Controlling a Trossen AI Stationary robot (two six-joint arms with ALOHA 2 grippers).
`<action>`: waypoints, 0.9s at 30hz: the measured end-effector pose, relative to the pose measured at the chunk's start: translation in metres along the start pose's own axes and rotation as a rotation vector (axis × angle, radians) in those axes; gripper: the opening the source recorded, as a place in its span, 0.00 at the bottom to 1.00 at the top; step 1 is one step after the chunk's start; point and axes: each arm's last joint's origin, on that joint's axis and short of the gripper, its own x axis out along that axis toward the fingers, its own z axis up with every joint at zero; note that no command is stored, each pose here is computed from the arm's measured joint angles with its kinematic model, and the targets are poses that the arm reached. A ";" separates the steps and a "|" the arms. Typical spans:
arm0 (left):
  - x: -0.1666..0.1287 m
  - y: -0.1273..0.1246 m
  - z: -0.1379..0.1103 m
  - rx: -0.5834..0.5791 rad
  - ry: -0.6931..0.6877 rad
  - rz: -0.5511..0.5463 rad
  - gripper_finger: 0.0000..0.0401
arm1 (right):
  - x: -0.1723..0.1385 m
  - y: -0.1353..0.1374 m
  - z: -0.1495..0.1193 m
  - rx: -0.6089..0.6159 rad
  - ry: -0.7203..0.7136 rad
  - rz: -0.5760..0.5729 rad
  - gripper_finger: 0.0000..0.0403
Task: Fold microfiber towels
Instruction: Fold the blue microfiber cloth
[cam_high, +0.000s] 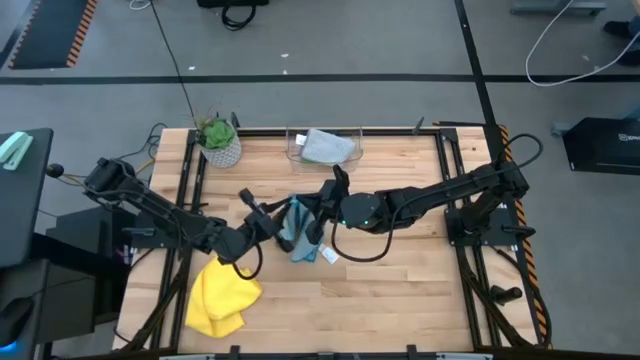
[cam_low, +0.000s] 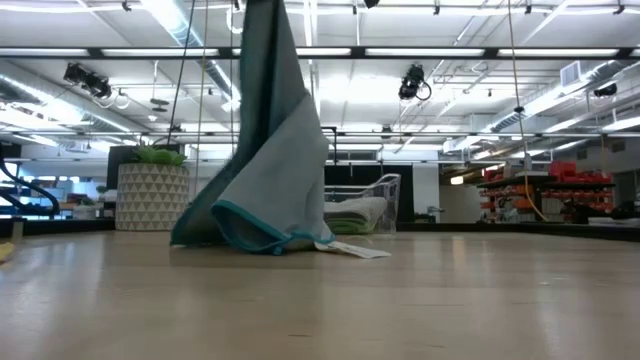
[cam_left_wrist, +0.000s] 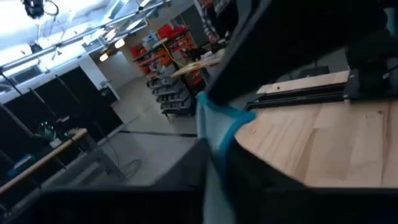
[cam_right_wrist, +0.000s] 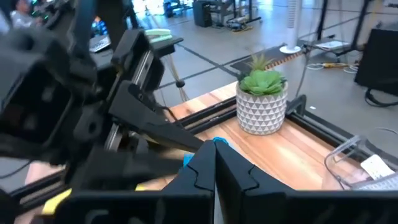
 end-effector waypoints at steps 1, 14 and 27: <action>0.000 0.001 0.001 0.010 -0.001 0.000 0.05 | -0.001 0.000 0.001 -0.013 0.008 0.014 0.03; 0.001 0.053 0.043 0.090 -0.026 0.065 0.02 | -0.083 -0.024 -0.003 -0.177 0.305 -0.038 0.47; 0.023 0.090 0.081 0.147 0.050 -0.006 0.02 | -0.069 -0.037 -0.148 -0.057 0.313 0.127 0.57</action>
